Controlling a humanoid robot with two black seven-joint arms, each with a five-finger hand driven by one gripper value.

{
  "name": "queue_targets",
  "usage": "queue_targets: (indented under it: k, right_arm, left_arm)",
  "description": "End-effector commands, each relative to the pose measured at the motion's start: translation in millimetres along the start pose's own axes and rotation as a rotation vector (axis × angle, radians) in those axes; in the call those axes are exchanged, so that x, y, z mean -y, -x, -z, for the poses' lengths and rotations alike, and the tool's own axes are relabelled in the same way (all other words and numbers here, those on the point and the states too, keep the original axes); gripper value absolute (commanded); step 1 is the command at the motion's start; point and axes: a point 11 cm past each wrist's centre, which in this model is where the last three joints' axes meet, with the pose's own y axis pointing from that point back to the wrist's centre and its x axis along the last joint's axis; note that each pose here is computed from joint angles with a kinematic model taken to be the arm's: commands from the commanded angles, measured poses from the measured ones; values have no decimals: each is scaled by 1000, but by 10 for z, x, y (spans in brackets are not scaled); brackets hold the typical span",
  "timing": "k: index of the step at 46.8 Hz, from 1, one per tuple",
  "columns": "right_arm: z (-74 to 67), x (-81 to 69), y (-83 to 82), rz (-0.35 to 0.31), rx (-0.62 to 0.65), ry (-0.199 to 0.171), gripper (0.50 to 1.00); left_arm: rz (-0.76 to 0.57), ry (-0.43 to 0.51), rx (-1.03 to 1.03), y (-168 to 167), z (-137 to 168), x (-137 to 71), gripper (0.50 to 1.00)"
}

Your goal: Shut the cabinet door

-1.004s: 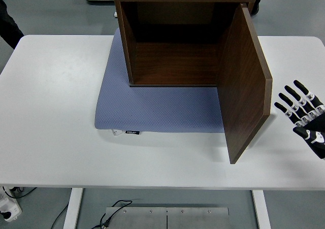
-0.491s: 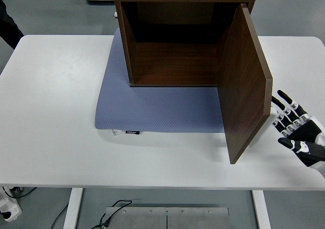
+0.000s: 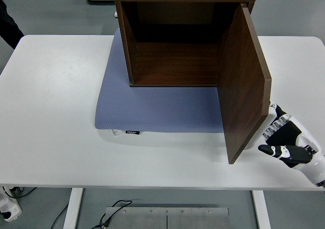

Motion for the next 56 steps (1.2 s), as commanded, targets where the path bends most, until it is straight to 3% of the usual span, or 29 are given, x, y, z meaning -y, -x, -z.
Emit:
queue_targets:
  k: [1,27,56]
  right_arm:
    - [-28,45,38,17,6,2,1000]
    - [-87,451,286,171,15,14,1000]
    - [-53,891,399,278,-5,-1,1000]
  left_arm:
    - [1,0,-1,5,-1,0,1000]
    - [0,0,-1,0,-1,0,1000]
    - [0,0,1,0,0,0,1000]
